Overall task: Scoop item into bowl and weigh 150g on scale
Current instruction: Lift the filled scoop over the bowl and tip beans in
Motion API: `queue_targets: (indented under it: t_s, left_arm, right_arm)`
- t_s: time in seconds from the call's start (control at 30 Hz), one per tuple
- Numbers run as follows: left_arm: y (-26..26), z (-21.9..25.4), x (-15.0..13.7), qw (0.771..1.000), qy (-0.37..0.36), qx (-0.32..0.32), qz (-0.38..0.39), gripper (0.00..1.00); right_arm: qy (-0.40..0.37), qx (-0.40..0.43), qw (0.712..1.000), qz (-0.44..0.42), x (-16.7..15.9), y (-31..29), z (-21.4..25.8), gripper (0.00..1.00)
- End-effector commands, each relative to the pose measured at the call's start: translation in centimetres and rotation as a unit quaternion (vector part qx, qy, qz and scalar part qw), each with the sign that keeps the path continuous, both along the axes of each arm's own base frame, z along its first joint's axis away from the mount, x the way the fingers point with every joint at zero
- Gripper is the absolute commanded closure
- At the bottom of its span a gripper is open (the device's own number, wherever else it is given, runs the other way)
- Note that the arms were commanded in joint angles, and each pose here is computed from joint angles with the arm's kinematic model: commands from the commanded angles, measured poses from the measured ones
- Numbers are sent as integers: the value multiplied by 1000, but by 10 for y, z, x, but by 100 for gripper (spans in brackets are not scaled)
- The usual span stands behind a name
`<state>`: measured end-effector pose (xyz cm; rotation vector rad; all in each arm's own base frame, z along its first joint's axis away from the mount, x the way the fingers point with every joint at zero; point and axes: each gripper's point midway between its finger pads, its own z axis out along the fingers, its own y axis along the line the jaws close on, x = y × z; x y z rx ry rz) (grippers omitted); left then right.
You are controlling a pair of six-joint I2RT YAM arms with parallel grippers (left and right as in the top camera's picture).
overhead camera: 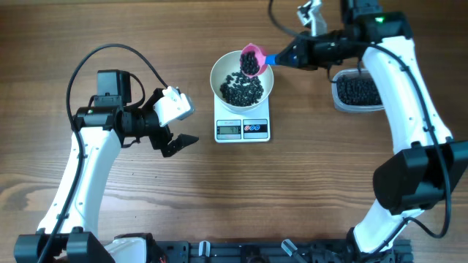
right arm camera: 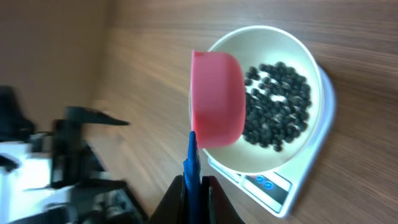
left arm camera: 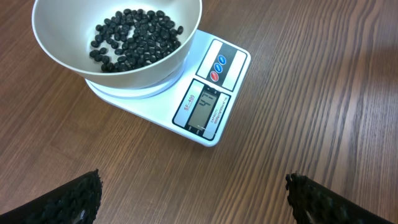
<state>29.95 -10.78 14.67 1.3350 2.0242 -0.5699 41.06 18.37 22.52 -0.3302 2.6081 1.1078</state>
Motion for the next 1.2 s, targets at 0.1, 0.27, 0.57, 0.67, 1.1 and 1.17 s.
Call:
queue_targets:
  t_s: [0.1,0.27,0.57,0.67,1.1,1.17]
  left_arm:
    - [0,1,1,1000,1,-3,3,0]
    - [0,1,1,1000,1,-3,3,0]
    - [0,1,1,1000,1,-3,3,0]
    - [0,1,1,1000,1,-3,3,0]
    - [0,1,1,1000,1,-3,3,0]
    - [0,1,1,1000,1,-3,3,0]
  right_arm:
    - [-64,-174,983,-12,10,-1,-10,96]
    - [-118,-270,955,10,10,6,-13,95]
    - [-209,-384,897,65,5,31,-10,96]
    - [-219,-382,895,69,5,39,-8,96]
    - [-192,-292,937,30,7,24,13,96]
    - [-186,-268,945,5,10,9,25,96]
